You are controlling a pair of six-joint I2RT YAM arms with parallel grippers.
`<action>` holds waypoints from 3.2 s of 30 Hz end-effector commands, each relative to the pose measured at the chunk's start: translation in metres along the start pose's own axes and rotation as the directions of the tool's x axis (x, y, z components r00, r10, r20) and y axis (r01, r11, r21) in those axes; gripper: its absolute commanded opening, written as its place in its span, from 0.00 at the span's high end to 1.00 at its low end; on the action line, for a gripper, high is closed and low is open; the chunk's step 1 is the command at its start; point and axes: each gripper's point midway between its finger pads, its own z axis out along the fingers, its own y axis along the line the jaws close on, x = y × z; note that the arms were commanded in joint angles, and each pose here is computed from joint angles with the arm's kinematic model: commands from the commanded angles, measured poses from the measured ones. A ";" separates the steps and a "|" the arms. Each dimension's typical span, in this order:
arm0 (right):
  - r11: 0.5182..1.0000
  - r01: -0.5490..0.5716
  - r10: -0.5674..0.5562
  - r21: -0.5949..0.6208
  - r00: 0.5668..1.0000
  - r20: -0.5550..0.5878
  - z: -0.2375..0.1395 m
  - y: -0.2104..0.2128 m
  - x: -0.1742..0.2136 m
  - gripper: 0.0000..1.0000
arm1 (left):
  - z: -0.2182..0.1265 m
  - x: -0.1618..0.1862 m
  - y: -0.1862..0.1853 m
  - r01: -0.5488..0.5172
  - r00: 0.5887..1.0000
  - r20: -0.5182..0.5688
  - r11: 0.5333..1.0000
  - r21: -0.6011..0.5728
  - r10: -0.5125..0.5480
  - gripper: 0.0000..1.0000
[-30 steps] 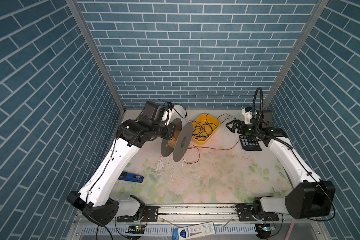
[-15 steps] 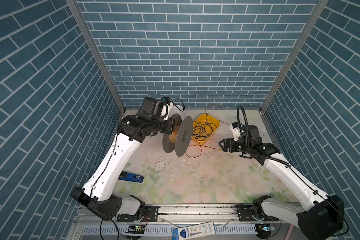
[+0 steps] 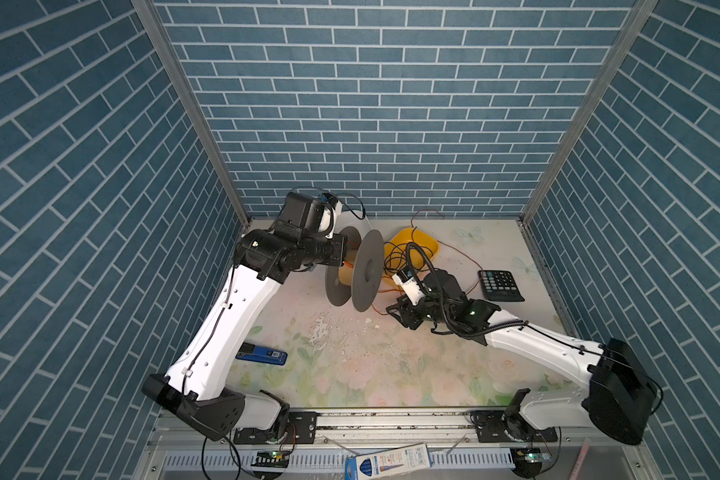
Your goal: Wrap the cables
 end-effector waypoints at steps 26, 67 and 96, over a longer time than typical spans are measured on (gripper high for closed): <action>0.997 0.072 -0.075 0.020 0.971 0.228 0.050 0.025 -0.042 1.00 | -0.044 -0.025 0.045 0.161 0.975 0.161 0.986 -0.031 -0.154 1.00; 0.640 -0.518 0.406 0.568 0.855 0.323 -0.143 -0.140 0.020 0.65 | -0.044 -0.004 0.058 0.177 0.970 0.157 0.982 0.067 -0.185 1.00; 0.966 0.116 -0.098 -0.232 0.991 0.088 -0.004 0.006 -0.068 0.30 | -0.038 0.000 0.055 0.224 0.963 0.136 0.973 0.062 -0.231 1.00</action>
